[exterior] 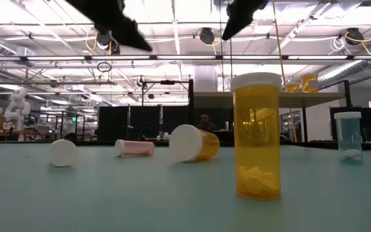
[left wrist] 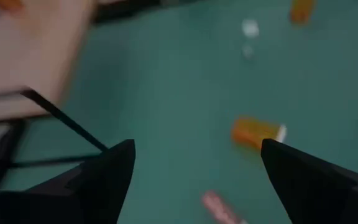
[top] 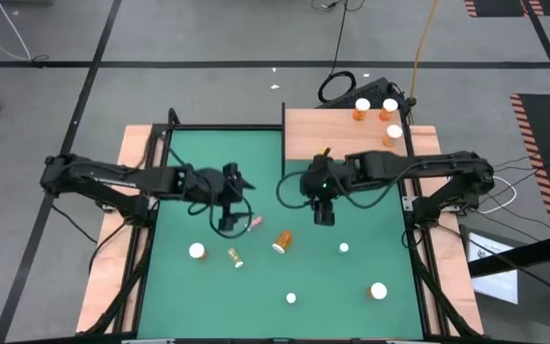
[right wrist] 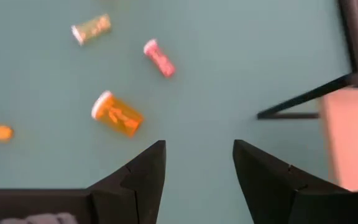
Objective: Pick and place medicine bottles onto shelf by color
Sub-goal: Put the orange pill bottle on the shelf
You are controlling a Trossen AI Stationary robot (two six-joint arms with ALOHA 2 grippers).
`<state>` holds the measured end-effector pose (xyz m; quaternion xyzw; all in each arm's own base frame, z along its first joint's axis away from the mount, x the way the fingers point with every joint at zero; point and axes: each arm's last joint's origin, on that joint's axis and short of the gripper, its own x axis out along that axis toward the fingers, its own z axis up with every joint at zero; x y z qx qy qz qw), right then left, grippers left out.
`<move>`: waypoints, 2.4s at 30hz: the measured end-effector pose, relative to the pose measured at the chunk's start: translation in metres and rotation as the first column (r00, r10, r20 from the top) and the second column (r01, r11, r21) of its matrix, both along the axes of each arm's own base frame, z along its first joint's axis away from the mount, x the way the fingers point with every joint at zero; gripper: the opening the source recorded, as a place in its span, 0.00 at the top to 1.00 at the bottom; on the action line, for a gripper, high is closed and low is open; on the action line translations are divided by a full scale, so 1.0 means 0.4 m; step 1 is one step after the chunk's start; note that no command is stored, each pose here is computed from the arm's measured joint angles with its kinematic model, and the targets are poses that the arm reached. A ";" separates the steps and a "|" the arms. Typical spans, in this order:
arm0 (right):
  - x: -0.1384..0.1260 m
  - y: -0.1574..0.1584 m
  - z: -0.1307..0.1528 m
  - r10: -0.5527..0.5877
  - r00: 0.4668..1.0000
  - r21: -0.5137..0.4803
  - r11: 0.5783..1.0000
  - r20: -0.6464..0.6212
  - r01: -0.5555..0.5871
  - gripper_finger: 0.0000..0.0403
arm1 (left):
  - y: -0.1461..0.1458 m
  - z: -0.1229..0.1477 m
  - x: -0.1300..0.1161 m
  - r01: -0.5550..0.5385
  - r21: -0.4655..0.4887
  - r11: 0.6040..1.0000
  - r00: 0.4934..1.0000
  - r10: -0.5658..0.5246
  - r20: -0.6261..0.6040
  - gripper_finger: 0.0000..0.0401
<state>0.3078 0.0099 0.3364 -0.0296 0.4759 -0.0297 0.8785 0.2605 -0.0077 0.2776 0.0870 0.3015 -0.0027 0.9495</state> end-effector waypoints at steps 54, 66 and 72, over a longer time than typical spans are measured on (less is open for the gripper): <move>0.112 0.104 -0.495 0.319 0.939 0.136 0.932 0.131 -0.336 0.24 | -0.092 -0.158 0.050 0.114 0.015 0.993 0.991 -0.115 0.061 0.31; 0.121 0.091 -0.508 0.381 0.914 0.069 0.917 0.142 -0.393 0.32 | -0.088 -0.178 0.042 0.102 0.001 0.995 0.993 -0.101 0.067 0.32; 0.119 0.091 -0.510 0.381 0.915 0.071 0.917 0.133 -0.392 0.45 | -0.088 -0.178 0.042 0.097 -0.005 0.995 0.993 -0.097 0.071 0.32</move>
